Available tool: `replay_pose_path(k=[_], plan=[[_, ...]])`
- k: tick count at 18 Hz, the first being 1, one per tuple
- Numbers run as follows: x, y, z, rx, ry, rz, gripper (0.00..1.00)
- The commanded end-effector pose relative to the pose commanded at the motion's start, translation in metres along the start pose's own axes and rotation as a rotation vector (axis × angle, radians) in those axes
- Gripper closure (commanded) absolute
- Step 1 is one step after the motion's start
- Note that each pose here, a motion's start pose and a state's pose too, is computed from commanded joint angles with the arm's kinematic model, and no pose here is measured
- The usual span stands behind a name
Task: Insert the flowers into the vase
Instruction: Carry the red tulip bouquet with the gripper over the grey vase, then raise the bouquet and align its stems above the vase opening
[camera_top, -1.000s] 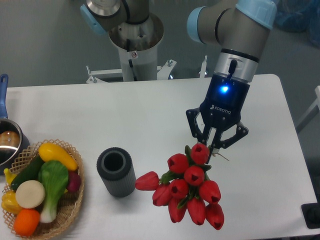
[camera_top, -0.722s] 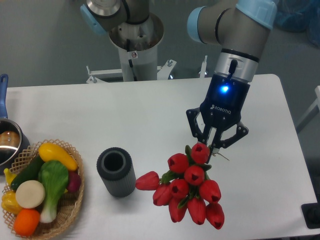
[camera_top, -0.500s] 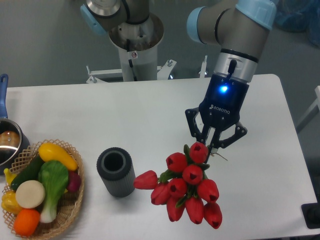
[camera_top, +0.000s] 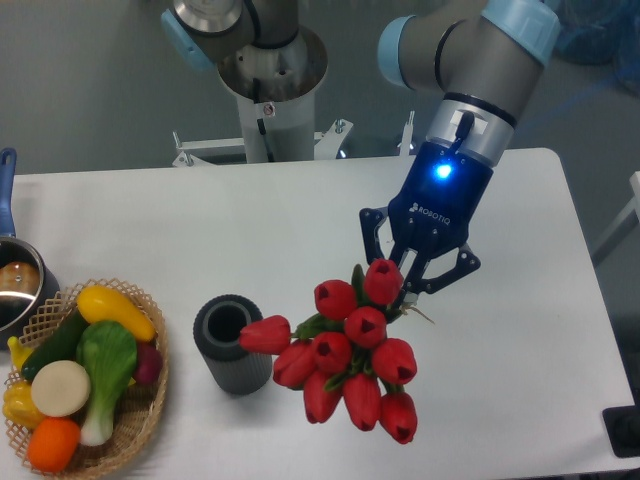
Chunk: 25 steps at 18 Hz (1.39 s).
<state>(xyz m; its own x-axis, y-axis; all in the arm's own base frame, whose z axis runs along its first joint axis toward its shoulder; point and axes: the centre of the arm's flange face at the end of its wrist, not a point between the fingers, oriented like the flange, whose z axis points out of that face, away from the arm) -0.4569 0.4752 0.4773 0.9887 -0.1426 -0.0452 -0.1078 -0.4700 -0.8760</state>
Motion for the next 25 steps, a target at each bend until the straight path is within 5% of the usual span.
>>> replay_pose_path(k=[8,16,25], plan=[[0.032,-0.009,0.043,0.042,0.114,0.036,0.83],[0.056,0.009,0.054,0.324,0.312,0.071,0.83],[0.079,0.069,0.04,0.533,0.356,0.046,0.83]])
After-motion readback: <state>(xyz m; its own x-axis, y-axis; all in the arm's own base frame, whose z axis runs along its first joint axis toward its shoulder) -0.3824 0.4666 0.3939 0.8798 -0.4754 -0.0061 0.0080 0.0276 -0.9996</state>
